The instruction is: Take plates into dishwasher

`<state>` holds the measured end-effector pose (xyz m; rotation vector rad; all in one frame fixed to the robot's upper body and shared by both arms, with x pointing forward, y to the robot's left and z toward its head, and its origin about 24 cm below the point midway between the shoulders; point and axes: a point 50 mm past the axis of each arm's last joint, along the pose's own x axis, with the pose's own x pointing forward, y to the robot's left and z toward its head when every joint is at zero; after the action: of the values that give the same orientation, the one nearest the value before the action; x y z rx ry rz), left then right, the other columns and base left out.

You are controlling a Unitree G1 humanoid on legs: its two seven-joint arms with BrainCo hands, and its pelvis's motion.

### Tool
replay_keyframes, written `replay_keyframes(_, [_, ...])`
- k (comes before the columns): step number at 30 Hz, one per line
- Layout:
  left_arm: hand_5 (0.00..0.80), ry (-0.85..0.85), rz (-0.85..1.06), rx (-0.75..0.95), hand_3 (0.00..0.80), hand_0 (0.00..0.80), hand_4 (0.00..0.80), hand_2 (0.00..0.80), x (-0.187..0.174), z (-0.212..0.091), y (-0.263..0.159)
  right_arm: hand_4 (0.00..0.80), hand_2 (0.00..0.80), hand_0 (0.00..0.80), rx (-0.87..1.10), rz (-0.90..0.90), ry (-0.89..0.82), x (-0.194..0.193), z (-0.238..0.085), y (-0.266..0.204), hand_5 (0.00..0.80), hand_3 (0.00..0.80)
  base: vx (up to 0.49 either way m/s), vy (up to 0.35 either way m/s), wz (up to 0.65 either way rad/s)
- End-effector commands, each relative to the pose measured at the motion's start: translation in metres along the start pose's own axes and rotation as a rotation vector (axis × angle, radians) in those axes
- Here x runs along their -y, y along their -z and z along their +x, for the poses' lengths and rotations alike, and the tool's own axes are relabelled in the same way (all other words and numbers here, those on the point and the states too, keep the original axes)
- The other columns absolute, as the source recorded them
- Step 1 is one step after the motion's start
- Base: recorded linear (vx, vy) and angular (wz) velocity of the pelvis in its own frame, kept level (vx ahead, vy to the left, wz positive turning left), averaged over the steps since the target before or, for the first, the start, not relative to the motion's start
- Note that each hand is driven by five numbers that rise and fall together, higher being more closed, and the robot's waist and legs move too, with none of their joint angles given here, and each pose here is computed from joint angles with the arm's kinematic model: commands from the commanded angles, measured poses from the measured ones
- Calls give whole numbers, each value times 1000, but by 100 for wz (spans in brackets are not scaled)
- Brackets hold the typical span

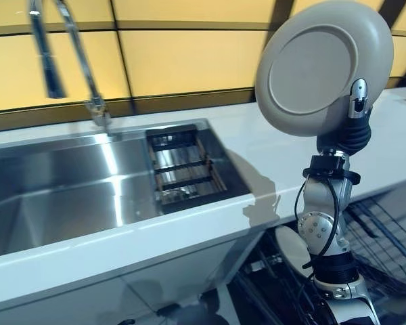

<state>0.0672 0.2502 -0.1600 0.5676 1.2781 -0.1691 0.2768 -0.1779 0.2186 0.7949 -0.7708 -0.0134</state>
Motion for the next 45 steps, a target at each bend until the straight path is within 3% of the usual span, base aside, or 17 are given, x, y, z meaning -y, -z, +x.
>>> replay_keyframes(1, [0, -51, 7, 61, 0, 0, 0, 0, -17, 3, -23, 800, 800, 800, 184, -137, -88, -9, 10, -34, 800, 800, -152, -400, -99])
replay_keyframes(6, [0, -69, -1, 81, 0, 0, 0, 0, -24, 3, -34, 800, 800, 800, 173, -254, -90, 4, 10, -40, 800, 800, -161, -422, -64])
replay_keyframes(11, [0, -34, 18, 131, 0, 0, 0, 0, -14, 4, -45, 800, 800, 800, 131, -505, -81, 27, 11, -49, 800, 800, -208, -500, -14])
replay_keyframes(17, [0, -1, 42, 196, 0, 0, 0, 0, 1, 5, -59, 800, 800, 800, 121, -584, -97, 34, 15, -54, 800, 800, -154, -247, 2])
replay_keyframes(25, [0, 1, 51, 197, 0, 0, 0, 0, 1, 5, -61, 800, 800, 800, 105, -740, -71, 41, 19, -53, 800, 800, -62, -14, -16])
replay_keyframes(31, [0, -26, 63, 210, 0, 0, 0, 0, -12, 5, -68, 800, 800, 800, 173, -1137, -88, 41, 29, -60, 800, 800, -29, 64, -7])
replay_keyframes(45, [0, -48, 116, 254, 0, 0, 0, 0, -24, 3, -84, 800, 800, 800, 22, -1562, -280, 52, 46, -70, 800, 800, -7, 11, -1])
